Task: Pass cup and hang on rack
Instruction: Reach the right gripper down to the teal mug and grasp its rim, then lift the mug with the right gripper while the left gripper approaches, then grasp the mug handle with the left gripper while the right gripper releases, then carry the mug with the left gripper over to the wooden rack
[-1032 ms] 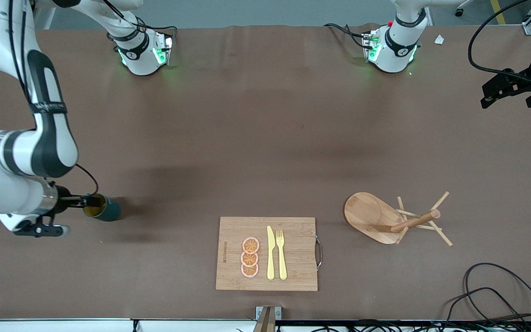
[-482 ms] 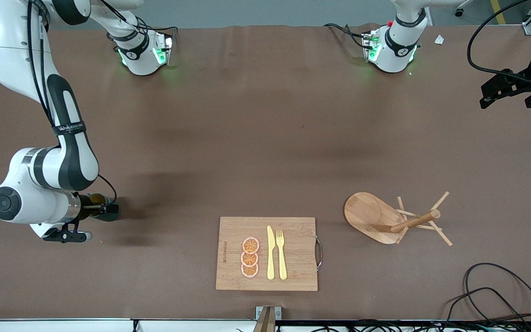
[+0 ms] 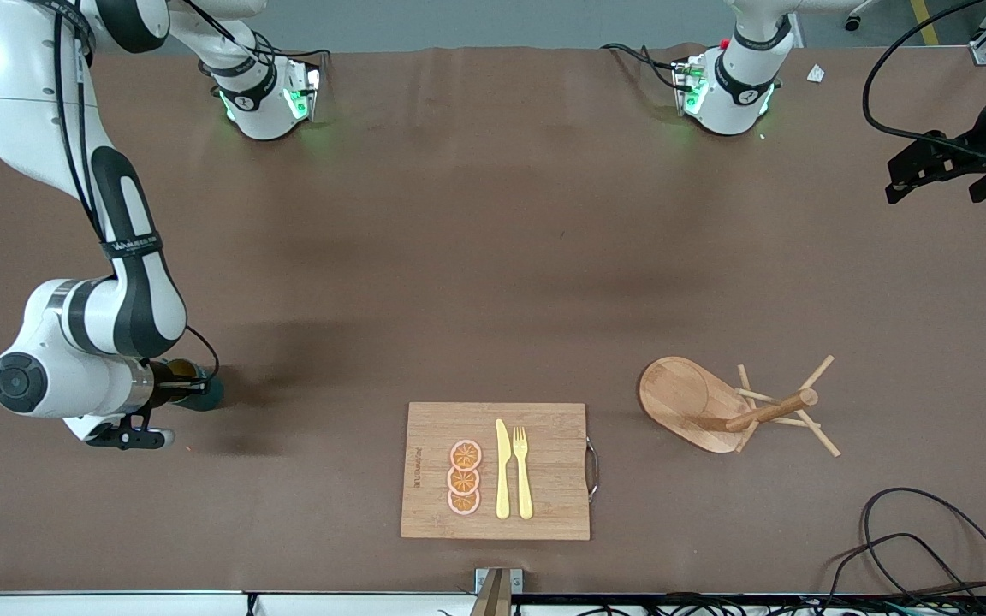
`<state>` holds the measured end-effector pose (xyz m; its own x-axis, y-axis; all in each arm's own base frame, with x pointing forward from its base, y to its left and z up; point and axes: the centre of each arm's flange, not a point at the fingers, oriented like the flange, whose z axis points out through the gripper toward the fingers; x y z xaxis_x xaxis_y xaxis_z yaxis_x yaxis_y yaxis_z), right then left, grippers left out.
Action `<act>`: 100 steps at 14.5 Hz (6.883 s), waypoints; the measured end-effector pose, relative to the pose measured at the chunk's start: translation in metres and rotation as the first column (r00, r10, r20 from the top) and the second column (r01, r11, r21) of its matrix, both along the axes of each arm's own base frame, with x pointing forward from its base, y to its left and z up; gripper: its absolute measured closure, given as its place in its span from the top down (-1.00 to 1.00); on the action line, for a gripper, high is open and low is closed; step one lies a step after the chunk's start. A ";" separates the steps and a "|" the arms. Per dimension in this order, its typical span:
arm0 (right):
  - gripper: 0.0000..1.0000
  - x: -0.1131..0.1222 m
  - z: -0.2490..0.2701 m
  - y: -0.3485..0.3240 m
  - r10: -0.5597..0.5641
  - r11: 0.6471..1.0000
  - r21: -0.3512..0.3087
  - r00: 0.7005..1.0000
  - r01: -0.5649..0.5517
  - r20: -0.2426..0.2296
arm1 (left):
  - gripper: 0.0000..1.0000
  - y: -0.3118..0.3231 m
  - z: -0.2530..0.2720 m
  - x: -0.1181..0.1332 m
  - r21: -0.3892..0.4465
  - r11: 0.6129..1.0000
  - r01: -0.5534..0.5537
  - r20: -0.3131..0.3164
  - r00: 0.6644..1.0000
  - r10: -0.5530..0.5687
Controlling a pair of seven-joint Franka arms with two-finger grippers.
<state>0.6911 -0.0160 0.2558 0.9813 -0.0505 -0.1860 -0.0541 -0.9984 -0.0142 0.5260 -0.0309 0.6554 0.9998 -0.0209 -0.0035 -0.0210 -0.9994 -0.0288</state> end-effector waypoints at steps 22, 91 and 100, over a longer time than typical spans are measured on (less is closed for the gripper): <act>-0.91 -0.087 0.101 0.437 -0.074 0.990 0.122 0.995 0.066 0.061 | 1.00 -0.041 -0.026 0.022 0.002 1.000 0.026 -0.038 0.999 -0.026; 1.00 -0.123 0.401 -0.020 -0.022 0.997 -0.073 0.970 0.041 0.244 | -0.58 -0.598 -0.459 -0.134 0.018 0.730 -0.683 0.646 0.565 0.514; 1.00 -0.141 0.399 -0.017 -0.016 0.997 -0.072 0.964 0.036 0.267 | -0.58 -0.504 -0.215 -0.009 -0.143 0.592 -0.793 0.336 0.524 0.783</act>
<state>0.5496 -0.0332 0.6550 0.9929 -0.0806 0.0869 -0.0847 -0.9955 0.0436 0.5170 -0.5349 0.4402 0.5418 0.7707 0.3353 0.7903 -0.6030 0.1088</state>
